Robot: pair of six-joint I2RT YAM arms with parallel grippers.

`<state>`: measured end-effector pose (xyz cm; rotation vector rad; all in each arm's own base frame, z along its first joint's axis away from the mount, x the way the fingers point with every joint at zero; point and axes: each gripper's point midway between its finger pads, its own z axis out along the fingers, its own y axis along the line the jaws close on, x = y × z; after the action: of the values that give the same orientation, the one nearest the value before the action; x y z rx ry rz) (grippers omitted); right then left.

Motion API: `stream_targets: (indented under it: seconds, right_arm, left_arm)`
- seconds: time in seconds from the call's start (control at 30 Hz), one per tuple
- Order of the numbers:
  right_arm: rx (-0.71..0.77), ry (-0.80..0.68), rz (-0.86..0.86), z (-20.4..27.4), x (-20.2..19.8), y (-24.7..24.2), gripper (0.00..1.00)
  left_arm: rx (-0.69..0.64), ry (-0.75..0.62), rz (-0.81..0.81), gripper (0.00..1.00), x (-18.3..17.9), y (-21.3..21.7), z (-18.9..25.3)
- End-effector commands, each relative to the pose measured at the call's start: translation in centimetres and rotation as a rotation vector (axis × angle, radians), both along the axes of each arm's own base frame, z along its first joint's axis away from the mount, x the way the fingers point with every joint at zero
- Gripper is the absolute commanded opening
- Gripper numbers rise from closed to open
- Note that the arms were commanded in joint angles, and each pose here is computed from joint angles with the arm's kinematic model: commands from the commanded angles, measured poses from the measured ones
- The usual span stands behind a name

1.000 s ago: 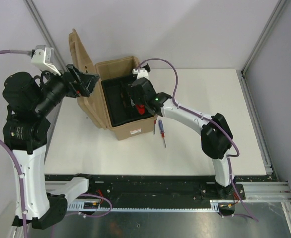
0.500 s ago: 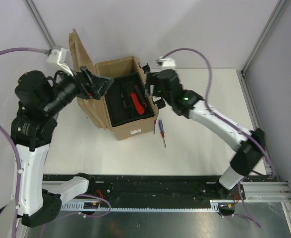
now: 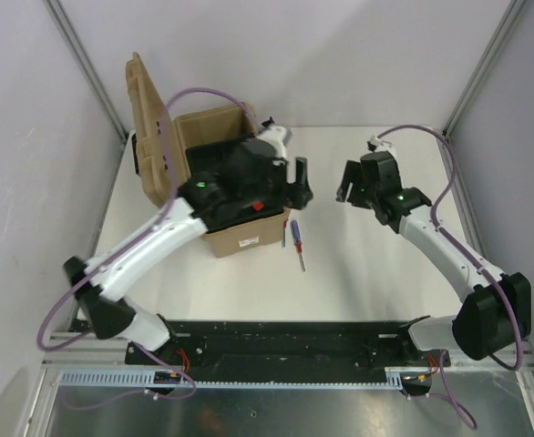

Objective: Pack the tool kit

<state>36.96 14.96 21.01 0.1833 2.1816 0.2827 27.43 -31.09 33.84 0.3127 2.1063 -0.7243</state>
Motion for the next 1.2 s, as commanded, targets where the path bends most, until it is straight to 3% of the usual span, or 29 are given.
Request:
stream_targets:
  seconds: [0.0,0.13,0.33,0.8,1.0,1.17]
  right_arm:
    - [0.097,-0.003,-0.063,0.8,-1.9,-3.0,0.71]
    - [0.122,0.03,-0.111,-1.1,-3.2,-5.5,0.7]
    - [0.144,0.057,-0.165,-2.8,-4.6,-8.0,0.7]
    - [0.158,0.111,-0.18,-3.9,-5.8,-9.9,0.68]
    - [0.165,0.124,-0.178,-4.0,-6.1,-9.8,0.68]
    - [0.171,0.135,-0.188,-4.3,-6.1,-9.8,0.67]
  left_arm:
    - [0.074,0.029,0.133,0.86,1.4,-2.3,-3.7]
    - [0.24,0.013,0.135,0.78,2.0,-5.2,-8.9]
    - [0.429,0.016,0.164,0.78,2.2,-7.2,-16.2]
    - [0.555,0.13,0.29,0.84,3.2,-7.8,-27.4]
    - [0.554,0.199,0.347,0.8,3.3,-6.2,-29.9]
    - [0.56,0.238,0.35,0.68,3.4,-4.8,-31.5]
